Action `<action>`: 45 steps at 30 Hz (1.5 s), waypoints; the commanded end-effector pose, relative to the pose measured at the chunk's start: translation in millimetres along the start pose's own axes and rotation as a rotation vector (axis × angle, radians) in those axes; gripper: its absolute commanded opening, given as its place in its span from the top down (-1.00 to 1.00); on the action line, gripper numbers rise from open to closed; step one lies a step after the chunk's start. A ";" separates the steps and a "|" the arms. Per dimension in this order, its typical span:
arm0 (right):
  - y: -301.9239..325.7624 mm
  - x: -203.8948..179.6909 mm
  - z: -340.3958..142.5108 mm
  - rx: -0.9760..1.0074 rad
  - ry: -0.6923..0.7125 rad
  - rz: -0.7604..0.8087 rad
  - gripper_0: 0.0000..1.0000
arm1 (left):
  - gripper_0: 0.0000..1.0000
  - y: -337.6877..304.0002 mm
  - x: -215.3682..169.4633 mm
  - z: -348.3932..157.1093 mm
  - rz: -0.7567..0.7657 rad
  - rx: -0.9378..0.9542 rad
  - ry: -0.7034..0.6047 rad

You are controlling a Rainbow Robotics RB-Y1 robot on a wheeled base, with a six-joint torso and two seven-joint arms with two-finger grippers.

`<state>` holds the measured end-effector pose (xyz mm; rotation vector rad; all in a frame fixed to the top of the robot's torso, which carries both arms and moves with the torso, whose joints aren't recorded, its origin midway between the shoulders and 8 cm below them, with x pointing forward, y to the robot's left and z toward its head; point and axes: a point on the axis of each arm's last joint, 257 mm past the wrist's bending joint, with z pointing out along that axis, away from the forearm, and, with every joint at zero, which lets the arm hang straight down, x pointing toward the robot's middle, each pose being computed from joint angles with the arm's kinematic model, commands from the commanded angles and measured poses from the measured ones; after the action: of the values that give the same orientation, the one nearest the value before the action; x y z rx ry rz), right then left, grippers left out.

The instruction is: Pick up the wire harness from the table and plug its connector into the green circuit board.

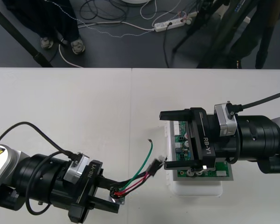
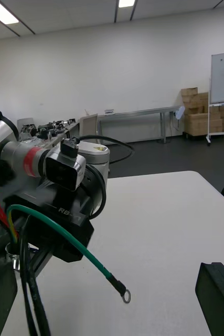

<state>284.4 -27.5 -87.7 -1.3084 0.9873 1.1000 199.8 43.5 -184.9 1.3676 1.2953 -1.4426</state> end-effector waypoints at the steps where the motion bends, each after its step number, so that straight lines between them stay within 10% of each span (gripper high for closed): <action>1: 0.6 -14.9 -5.5 -0.021 0.013 -0.015 -1.00 | 1.00 -28.6 -10.9 10.8 0.032 0.045 -0.030; 45: -7.8 -31.2 -12.6 -0.008 -0.014 0.009 -1.00 | 1.00 -44.2 -71.3 11.1 -0.386 0.163 -0.154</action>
<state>285.5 -33.5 -76.8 -1.2729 1.0011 1.1422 171.8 32.1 -128.9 1.0915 1.4333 -1.8523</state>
